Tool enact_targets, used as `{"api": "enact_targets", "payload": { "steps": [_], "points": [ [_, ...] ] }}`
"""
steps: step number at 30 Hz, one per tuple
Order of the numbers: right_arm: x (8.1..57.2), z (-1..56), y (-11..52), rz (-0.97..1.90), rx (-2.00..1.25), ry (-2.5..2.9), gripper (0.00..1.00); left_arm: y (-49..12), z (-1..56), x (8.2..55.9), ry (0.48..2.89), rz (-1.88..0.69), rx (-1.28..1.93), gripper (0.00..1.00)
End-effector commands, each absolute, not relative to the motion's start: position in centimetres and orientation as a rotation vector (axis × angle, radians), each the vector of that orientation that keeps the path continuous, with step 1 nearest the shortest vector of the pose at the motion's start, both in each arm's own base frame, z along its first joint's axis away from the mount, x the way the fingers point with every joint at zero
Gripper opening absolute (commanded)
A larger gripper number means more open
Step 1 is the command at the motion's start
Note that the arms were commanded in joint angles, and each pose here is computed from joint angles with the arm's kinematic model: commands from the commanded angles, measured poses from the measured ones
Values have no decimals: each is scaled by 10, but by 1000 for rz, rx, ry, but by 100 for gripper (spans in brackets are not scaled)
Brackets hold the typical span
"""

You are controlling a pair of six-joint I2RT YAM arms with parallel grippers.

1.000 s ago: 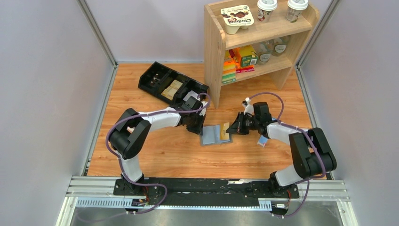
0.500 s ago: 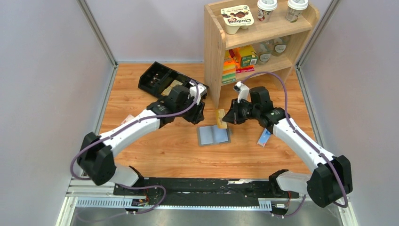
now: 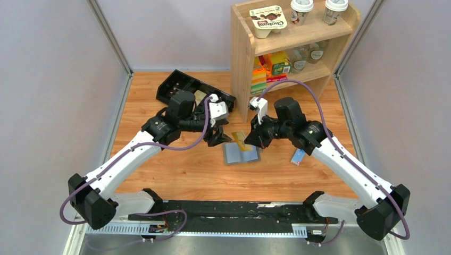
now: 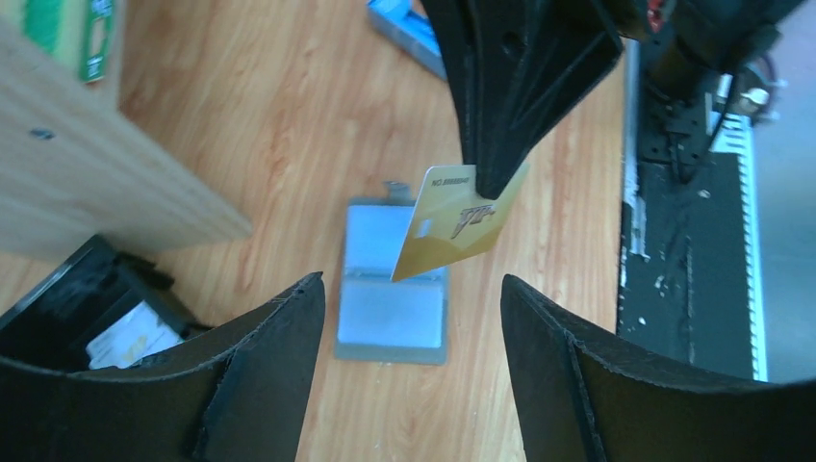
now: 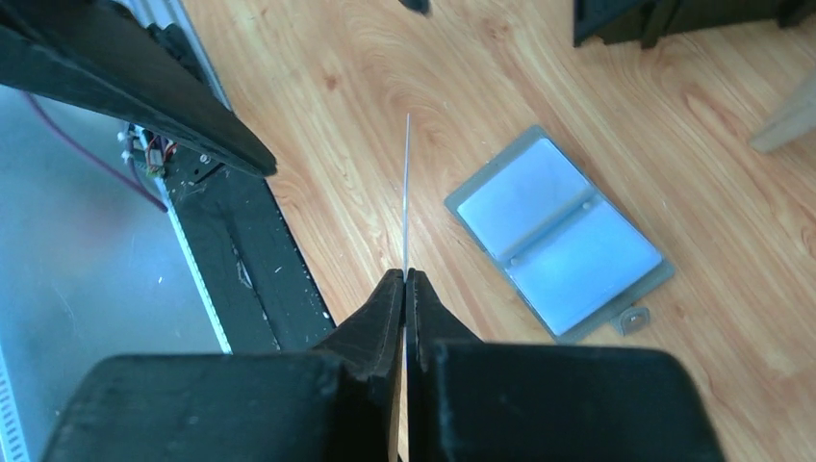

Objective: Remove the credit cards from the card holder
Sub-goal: Place the credit card in the storage box.

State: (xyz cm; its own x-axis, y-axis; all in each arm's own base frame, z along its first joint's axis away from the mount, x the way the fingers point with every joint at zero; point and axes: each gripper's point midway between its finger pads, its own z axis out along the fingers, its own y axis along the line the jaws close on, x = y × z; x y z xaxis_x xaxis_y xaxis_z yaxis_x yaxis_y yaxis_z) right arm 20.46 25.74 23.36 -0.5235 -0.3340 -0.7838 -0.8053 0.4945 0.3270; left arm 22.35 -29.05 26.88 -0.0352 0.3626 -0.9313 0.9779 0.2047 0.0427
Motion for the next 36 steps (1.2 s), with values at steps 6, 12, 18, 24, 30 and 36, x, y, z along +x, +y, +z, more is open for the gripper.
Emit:
{"api": "enact_targets", "payload": {
  "steps": [6,12,18,24,30,36],
  "points": [
    [178,266,273,1034,-1141,1867,4,-311,281,191,1346,-1087,1502,73],
    [176,268,279,1059,-1168,1837,3,-321,277,187,1374,-1210,1510,54],
    [180,266,280,1047,-1155,1839,5,-321,276,186,1415,-1249,1529,0],
    [207,263,270,951,-992,1872,48,-295,277,226,1518,-1181,1326,0],
    [258,253,237,778,-618,1947,95,-230,257,311,1762,-949,927,0],
    [274,228,229,717,-464,2057,100,-133,235,401,1989,-606,508,0]
  ]
}}
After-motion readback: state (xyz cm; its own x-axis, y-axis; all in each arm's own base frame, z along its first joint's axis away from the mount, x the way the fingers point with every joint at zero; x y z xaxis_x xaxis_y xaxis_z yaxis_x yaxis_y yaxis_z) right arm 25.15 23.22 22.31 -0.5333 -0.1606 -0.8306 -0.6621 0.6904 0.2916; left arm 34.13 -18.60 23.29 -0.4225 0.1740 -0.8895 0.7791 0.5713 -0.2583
